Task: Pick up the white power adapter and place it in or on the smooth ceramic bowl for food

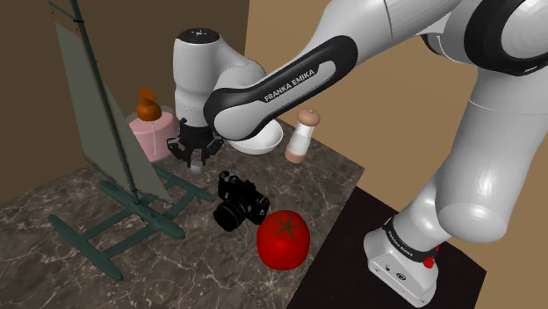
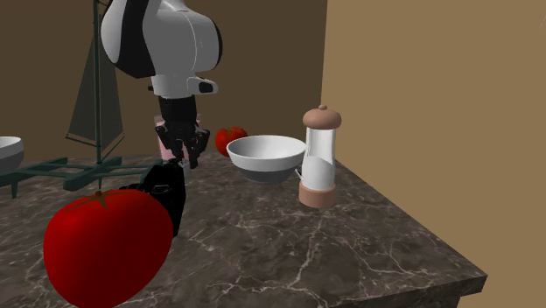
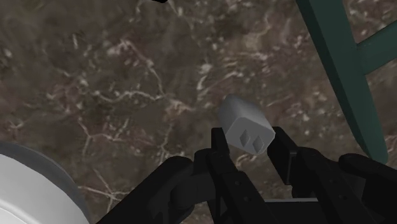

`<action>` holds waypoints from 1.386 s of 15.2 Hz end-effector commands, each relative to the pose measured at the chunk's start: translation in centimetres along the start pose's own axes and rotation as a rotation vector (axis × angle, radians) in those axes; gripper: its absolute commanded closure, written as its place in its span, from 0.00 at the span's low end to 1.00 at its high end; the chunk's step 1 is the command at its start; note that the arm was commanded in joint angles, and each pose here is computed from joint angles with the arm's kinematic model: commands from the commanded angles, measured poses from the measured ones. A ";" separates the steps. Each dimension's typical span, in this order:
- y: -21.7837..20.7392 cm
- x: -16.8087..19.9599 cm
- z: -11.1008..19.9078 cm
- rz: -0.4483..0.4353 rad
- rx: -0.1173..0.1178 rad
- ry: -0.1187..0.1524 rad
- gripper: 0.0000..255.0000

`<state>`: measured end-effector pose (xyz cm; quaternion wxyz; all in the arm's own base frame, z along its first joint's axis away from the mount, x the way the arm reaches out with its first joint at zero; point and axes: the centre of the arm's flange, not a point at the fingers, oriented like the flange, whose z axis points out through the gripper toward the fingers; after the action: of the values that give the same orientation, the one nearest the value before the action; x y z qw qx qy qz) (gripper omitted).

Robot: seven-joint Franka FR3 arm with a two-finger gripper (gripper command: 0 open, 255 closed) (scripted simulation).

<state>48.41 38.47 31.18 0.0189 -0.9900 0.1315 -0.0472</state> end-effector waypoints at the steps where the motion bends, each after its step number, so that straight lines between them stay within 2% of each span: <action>1: 0.0 0.0 0.0 0.000 0.000 0.000 1.00; 4: 0.0 0.0 0.0 0.000 0.000 0.000 1.00; 21: -0.4 0.8 -8.9 0.000 0.000 0.000 1.00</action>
<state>48.41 38.57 39.52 0.0190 -0.9900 0.1315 -0.0473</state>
